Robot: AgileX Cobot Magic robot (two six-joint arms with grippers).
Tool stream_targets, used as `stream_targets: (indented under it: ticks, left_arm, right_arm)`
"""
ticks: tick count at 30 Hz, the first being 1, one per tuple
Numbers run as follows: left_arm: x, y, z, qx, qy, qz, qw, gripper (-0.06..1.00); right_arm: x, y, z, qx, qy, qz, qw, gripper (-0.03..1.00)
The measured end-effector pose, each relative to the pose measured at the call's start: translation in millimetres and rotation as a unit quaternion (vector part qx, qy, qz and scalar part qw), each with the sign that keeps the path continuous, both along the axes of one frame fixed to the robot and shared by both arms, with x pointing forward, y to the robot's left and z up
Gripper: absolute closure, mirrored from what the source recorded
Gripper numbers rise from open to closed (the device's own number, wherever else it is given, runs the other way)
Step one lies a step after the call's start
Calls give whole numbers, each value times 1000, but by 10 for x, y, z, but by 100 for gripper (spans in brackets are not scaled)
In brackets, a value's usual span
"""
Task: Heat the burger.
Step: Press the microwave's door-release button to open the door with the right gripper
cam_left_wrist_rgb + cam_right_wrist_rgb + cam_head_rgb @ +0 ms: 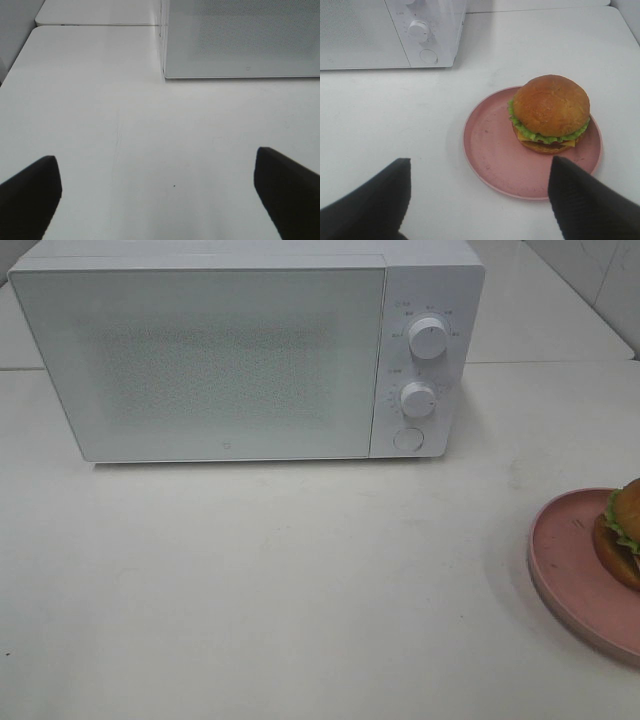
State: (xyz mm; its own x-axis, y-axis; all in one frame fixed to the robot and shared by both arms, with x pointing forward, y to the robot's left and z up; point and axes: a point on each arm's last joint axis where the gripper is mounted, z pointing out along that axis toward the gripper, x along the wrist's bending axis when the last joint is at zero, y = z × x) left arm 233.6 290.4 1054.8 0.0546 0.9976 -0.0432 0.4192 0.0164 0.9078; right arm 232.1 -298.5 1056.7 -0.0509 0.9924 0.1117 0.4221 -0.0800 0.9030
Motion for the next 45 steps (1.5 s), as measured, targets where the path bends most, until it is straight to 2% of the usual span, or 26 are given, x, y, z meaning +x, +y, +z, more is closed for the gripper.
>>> stream_targets:
  ticks: [19, 24, 45]
  left_arm:
    - [0, 0, 0, 0, 0, 0, 1000, -2]
    - [0, -1, 0, 0, 0, 0, 1000, -2]
    - [0, -1, 0, 0, 0, 0, 1000, -2]
  right_arm:
    - [-1, 0, 3, 5, 0, -2, 1000, 21]
    - [26, 2, 144, 8, -8, -3, 1000, 21]
    - [881, 79, 302, 5, 20, -5, 1000, 22]
